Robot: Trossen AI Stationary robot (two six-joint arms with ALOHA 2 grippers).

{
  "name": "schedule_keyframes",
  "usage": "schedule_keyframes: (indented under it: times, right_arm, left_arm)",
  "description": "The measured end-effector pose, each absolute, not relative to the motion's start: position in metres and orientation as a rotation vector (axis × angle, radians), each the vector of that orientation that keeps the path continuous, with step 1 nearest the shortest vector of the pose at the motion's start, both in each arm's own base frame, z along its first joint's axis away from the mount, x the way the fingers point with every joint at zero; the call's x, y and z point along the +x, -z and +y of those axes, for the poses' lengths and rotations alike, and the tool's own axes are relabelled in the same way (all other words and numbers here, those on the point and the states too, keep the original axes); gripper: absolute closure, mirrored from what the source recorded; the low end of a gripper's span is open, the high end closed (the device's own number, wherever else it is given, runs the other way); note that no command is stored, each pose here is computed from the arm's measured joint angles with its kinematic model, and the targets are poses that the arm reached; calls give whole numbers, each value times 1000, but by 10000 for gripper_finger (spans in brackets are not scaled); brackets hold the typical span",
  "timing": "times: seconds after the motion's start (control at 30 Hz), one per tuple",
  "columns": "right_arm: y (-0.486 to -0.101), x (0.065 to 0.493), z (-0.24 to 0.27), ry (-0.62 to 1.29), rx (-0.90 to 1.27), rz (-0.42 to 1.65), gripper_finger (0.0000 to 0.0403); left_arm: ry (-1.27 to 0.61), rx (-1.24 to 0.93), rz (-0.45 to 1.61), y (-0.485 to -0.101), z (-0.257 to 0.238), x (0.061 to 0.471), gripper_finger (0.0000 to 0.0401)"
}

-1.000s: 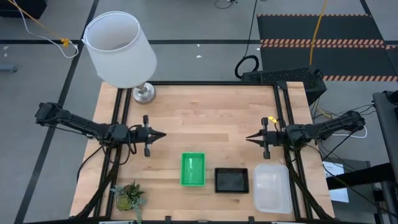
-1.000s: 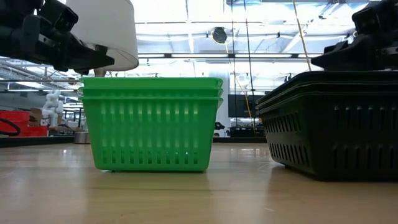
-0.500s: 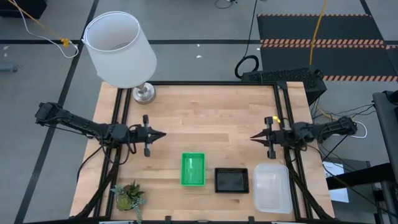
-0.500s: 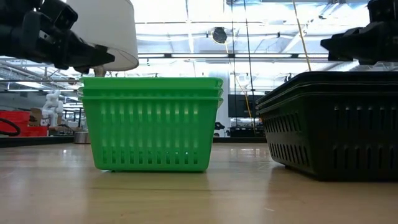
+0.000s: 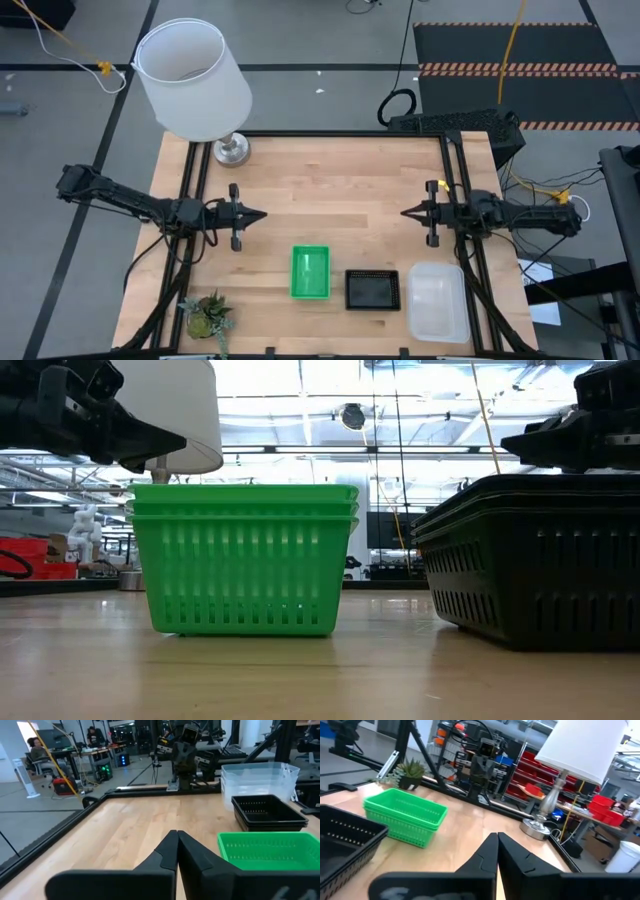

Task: Stack baskets by color
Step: Return to Home Position

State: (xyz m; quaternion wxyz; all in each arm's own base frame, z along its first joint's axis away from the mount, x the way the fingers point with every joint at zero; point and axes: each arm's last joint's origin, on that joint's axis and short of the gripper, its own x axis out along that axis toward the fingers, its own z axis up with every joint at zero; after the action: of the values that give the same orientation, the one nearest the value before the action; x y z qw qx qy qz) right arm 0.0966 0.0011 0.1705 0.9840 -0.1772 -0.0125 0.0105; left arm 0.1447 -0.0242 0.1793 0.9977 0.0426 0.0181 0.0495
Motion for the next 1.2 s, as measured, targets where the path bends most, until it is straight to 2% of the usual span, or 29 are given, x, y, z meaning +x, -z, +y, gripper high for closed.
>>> schedule_keyframes:
  times: [0.17,0.4,0.63,0.9,1.2]
  right_arm:
    - [-170,97,-2,4,-346,-10,402]
    - [-169,97,-3,9,-324,-8,402]
    - [-171,97,-2,9,-198,-23,402]
    - [-171,97,-2,8,-196,-26,401]
    - [-171,97,-2,8,-196,-28,401]
  left_arm:
    - [-100,77,36,-179,-24,145,381]
    - [-100,87,37,-179,-24,145,398]
    - [-103,89,10,-183,-23,142,382]
    - [-104,127,7,-187,-21,131,398]
    - [-89,169,-41,-177,-18,116,382]
